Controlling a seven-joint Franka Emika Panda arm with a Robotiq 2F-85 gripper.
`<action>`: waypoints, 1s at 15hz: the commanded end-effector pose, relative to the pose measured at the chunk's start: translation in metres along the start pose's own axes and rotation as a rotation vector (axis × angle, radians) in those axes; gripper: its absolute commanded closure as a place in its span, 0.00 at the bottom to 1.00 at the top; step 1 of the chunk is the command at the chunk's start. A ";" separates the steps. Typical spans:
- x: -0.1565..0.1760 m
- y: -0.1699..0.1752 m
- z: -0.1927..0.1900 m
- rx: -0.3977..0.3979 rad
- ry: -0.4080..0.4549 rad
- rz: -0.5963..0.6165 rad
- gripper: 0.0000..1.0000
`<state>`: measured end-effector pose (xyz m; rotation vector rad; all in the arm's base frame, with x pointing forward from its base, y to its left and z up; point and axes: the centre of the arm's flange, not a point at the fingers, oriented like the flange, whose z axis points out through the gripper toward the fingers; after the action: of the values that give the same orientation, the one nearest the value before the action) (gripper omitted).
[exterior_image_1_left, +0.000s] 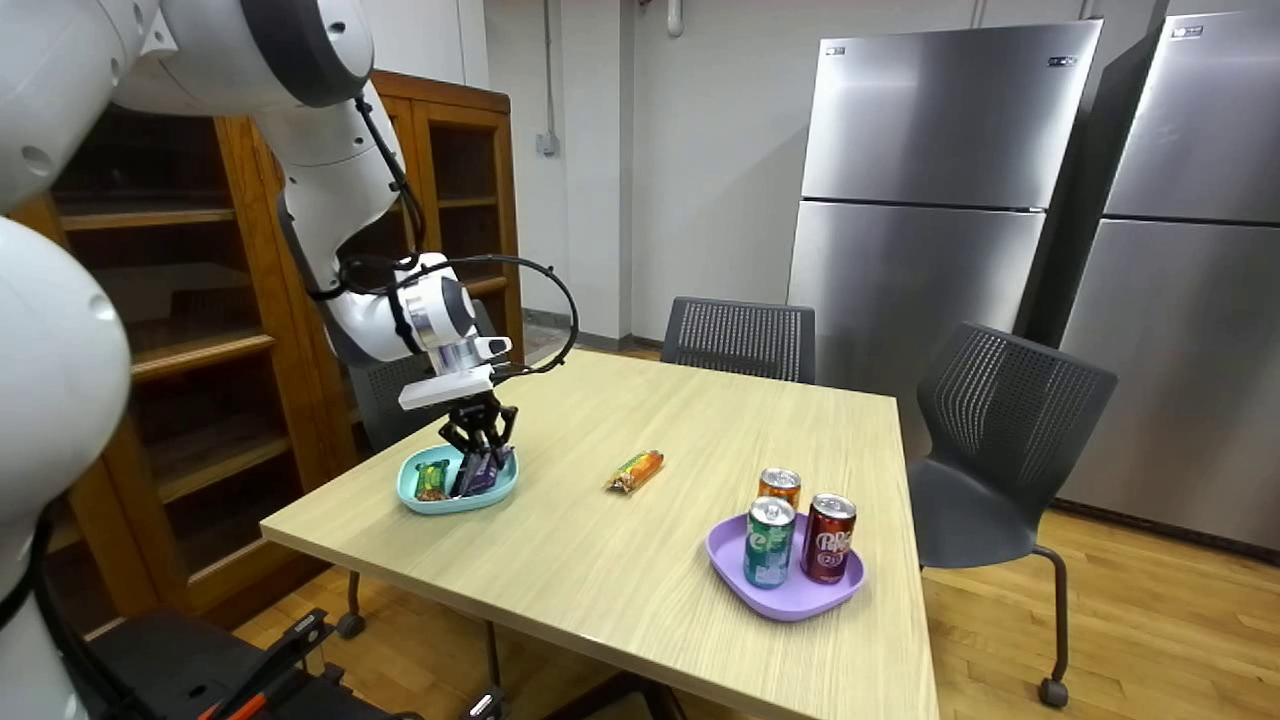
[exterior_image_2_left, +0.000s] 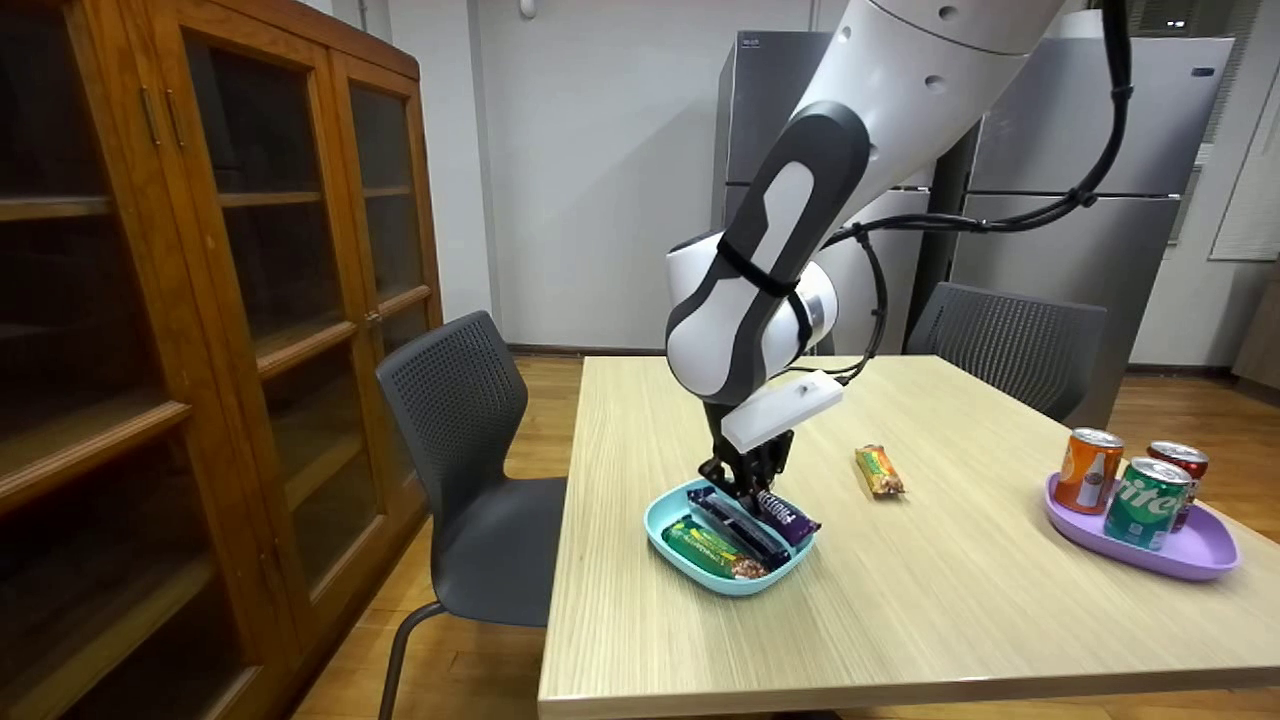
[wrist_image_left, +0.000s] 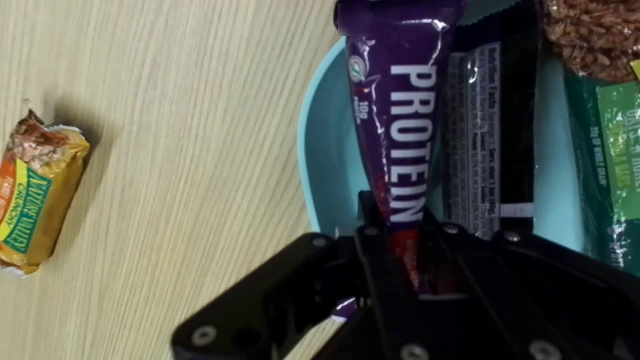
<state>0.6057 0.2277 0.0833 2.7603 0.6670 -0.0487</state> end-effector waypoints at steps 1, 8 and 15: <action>-0.007 0.001 -0.012 0.003 -0.020 -0.035 0.96; -0.008 0.009 -0.019 -0.001 -0.002 -0.003 0.21; -0.004 0.054 -0.037 0.009 0.047 0.100 0.00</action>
<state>0.6232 0.2086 0.1115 2.7843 0.6065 0.0021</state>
